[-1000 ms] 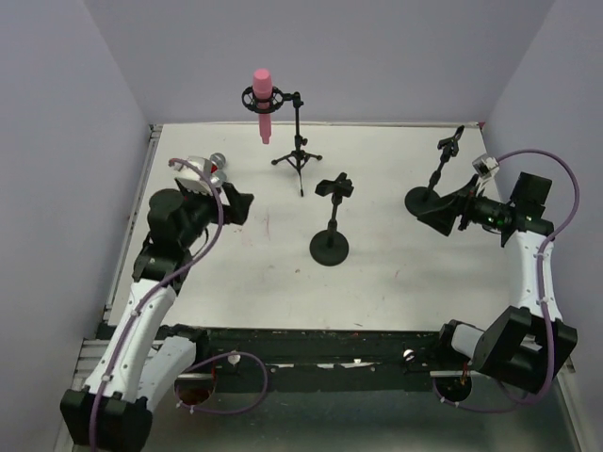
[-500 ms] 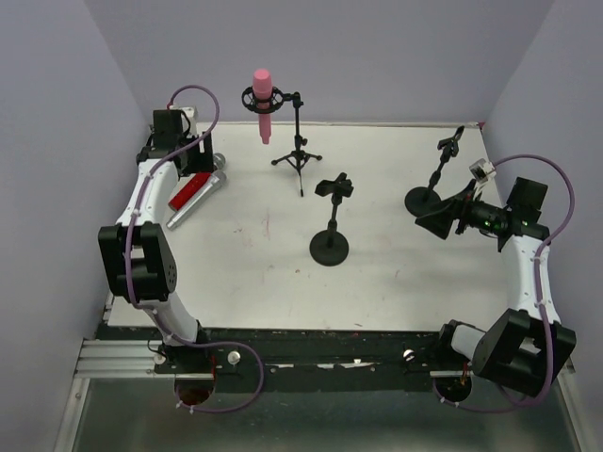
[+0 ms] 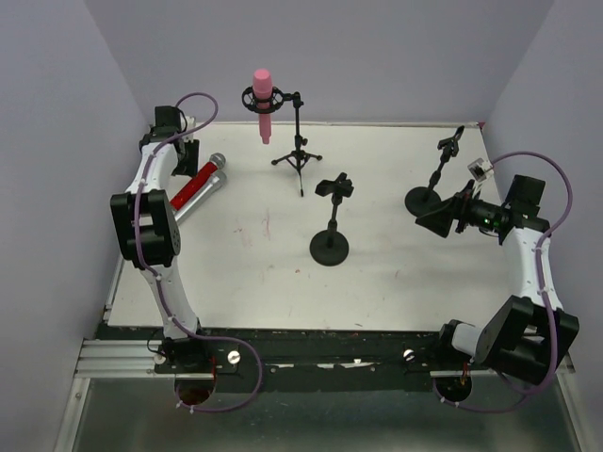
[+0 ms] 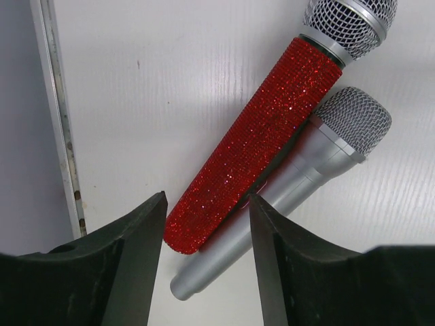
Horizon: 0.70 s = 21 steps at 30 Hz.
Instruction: Attach the microphones to the stand
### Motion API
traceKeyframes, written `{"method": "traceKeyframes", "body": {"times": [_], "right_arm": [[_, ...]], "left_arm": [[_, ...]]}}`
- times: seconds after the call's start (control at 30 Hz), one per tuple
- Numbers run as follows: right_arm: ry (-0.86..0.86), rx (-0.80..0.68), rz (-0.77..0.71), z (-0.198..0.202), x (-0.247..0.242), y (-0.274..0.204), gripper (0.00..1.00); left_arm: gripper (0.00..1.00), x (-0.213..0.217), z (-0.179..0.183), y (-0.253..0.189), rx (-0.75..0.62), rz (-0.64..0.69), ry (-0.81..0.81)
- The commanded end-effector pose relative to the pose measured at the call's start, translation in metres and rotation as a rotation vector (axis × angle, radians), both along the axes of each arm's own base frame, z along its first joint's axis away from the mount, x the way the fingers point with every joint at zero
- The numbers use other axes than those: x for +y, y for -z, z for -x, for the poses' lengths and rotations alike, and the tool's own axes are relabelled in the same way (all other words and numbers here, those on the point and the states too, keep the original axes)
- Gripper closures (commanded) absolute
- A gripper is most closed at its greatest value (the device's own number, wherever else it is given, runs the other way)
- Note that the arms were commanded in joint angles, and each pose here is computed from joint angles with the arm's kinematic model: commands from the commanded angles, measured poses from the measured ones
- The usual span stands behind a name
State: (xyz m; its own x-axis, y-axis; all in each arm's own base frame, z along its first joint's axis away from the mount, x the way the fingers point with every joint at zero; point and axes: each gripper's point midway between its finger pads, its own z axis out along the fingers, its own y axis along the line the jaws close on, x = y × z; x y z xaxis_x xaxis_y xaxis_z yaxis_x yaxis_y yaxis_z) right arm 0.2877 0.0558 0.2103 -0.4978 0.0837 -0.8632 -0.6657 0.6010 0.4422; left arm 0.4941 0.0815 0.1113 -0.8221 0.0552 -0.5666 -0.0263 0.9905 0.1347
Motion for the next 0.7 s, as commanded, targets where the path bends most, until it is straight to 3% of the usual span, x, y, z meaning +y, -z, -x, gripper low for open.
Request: {"method": "traceKeyframes", "body": {"times": [0.0,0.27,0.67], "right_arm": [[-0.013,0.001,0.002,0.0,0.0,-0.005,0.0],[-0.026,0.008,-0.008,0.001,0.001,-0.006,0.0],[-0.037,0.005,-0.009,0.003,0.002,-0.01,0.0]], "left_arm": [[0.42,0.011,0.0,0.005,0.051,-0.06,-0.003],[0.42,-0.009,0.003,0.032,0.129,-0.042,0.058],[0.37,-0.024,0.0,0.035,0.19,-0.01,0.071]]}}
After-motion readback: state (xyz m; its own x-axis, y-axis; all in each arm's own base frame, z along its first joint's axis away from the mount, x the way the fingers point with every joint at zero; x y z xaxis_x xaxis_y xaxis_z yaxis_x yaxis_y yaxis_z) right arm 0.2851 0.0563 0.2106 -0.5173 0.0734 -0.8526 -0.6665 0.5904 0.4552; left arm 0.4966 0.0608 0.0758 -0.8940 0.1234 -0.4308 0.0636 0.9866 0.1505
